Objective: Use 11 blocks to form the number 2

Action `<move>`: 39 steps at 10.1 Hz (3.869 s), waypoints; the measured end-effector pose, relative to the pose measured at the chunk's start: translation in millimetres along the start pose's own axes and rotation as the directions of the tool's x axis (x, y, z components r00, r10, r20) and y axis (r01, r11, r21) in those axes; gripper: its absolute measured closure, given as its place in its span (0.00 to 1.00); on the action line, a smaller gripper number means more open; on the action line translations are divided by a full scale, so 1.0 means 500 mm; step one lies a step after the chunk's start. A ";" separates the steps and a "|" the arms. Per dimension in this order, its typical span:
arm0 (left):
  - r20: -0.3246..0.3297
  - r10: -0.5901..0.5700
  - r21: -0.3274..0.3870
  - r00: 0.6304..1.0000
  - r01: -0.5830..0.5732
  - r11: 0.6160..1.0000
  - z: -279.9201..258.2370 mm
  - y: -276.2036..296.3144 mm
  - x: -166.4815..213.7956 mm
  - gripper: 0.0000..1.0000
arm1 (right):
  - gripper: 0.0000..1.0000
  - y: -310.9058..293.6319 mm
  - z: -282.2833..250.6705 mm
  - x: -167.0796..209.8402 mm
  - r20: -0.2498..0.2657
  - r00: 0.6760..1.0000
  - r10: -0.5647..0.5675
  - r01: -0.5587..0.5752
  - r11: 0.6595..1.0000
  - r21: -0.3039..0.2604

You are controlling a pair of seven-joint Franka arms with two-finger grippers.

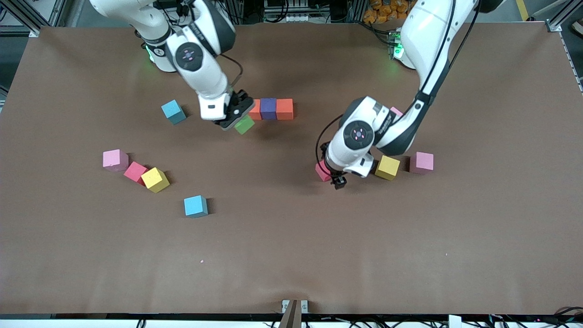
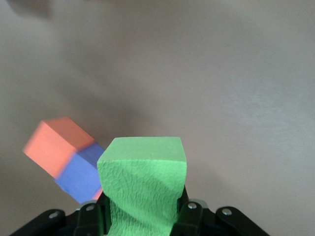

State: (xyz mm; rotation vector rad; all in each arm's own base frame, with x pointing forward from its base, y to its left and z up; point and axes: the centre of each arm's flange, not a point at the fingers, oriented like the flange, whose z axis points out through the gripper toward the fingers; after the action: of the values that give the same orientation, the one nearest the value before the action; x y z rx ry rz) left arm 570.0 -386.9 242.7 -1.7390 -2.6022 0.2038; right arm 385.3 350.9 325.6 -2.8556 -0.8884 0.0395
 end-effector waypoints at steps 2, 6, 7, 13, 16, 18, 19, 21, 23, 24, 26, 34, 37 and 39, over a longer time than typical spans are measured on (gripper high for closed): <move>-0.012 -0.032 0.011 0.999 0.032 0.999 0.028 0.002 -0.001 0.00 | 0.48 -0.079 0.024 0.035 0.007 0.978 0.210 -0.210 0.978 0.009; -0.061 -0.060 0.042 0.996 0.063 0.997 0.044 -0.027 -0.006 0.00 | 0.48 -0.167 0.136 0.110 0.037 0.881 0.471 -0.471 0.882 -0.022; -0.083 -0.080 0.054 0.993 0.085 0.995 0.046 -0.032 -0.004 0.00 | 0.48 -0.180 0.158 0.118 0.032 0.871 0.490 -0.490 0.871 -0.028; -0.150 -0.128 0.080 0.980 0.141 0.987 0.098 -0.069 0.000 0.00 | 0.48 -0.198 0.215 0.114 0.009 0.840 0.543 -0.542 0.839 -0.059; -0.162 -0.133 0.084 0.978 0.148 0.985 0.117 -0.069 0.004 0.00 | 0.48 -0.198 0.245 0.106 0.012 0.845 0.534 -0.531 0.842 -0.093; -0.162 -0.136 0.084 0.977 0.151 0.985 0.119 -0.066 0.006 0.13 | 0.48 -0.204 0.254 0.103 0.011 0.846 0.533 -0.530 0.843 -0.099; -0.160 -0.136 0.082 0.978 0.151 0.985 0.117 -0.064 0.005 0.29 | 0.48 -0.206 0.255 0.103 0.009 0.845 0.534 -0.531 0.842 -0.097; -0.157 -0.137 0.081 0.978 0.151 0.985 0.114 -0.063 0.003 0.37 | 0.48 -0.209 0.267 0.101 -0.001 0.846 0.533 -0.531 0.843 -0.086; -0.155 -0.137 0.080 0.978 0.151 0.985 0.113 -0.062 0.003 0.38 | 0.48 -0.210 0.274 0.099 -0.002 0.848 0.530 -0.529 0.845 -0.086; -0.154 -0.133 0.077 0.979 0.146 0.986 0.111 -0.061 0.002 0.38 | 0.48 -0.210 0.274 0.099 -0.002 0.848 0.530 -0.528 0.845 -0.086; -0.166 -0.086 0.036 0.982 0.093 0.995 0.105 -0.055 0.000 0.38 | 0.48 -0.210 0.274 0.099 -0.002 0.848 0.530 -0.528 0.845 -0.086; -0.131 0.446 -0.011 0.886 -0.451 0.892 0.082 -0.053 -0.031 0.38 | 0.48 -0.212 0.273 0.096 0.007 0.848 0.529 -0.526 0.845 -0.096; -0.126 0.699 0.016 0.704 -0.703 0.711 0.069 -0.057 -0.039 0.38 | 0.48 -0.211 0.273 0.095 0.011 0.848 0.530 -0.526 0.844 -0.099; -0.121 0.809 0.037 0.575 -0.812 0.582 0.072 -0.078 -0.052 0.38 | 0.48 -0.212 0.273 0.095 0.011 0.848 0.530 -0.526 0.845 -0.100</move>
State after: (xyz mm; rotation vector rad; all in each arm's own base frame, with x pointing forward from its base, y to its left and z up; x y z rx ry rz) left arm 541.1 -429.1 213.3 -2.7174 -1.5011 0.0461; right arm 355.3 482.3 207.7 -3.1010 -0.0770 0.1173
